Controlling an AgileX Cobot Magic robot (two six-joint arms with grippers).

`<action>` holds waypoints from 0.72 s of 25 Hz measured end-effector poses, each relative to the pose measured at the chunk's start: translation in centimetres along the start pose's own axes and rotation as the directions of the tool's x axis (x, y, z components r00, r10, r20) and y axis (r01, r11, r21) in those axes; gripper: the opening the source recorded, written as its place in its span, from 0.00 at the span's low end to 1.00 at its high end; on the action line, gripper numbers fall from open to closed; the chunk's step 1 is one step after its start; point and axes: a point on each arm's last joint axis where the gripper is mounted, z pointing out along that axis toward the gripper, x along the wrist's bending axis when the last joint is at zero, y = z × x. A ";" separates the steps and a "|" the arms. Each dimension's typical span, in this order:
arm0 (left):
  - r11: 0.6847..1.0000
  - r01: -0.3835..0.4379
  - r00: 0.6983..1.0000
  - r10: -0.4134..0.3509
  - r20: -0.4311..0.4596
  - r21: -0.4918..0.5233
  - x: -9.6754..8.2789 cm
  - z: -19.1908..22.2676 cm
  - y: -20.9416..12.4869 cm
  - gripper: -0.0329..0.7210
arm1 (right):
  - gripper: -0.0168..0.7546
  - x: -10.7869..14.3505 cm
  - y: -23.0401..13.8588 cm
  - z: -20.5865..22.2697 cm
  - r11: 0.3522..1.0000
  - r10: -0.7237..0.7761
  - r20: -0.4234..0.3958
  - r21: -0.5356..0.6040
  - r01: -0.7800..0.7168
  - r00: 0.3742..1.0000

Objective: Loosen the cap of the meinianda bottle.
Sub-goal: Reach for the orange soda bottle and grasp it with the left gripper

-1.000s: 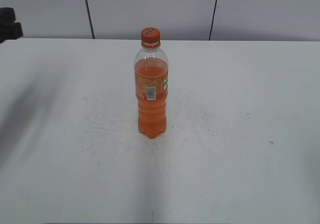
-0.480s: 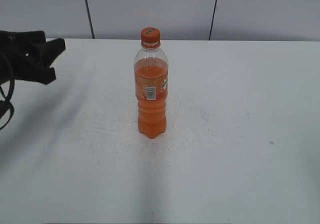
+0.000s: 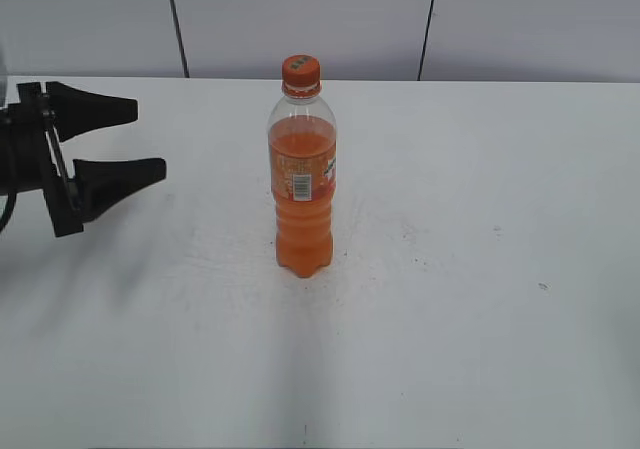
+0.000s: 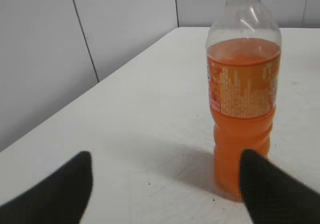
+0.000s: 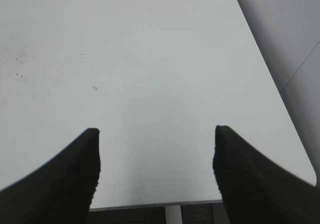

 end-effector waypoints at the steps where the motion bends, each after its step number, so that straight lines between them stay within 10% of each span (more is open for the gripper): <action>1: 1.000 0.001 1.000 -0.001 0.016 0.004 0.2 0.4 -0.3 0.80 | 0.71 0.1 0.0 0.0 1.000 0.004 -0.007 -0.001 -0.004 1.000; 6: 0.999 0.019 0.994 -0.022 0.111 0.029 0.7 2.8 -2.4 0.95 | 0.71 0.0 0.0 0.0 1.000 0.000 0.000 0.000 0.000 1.000; 18: 1.000 0.003 0.939 -0.010 0.343 0.022 -0.3 10.9 -4.0 0.94 | 0.71 0.1 0.0 0.0 1.000 0.004 -0.007 0.000 -0.004 1.000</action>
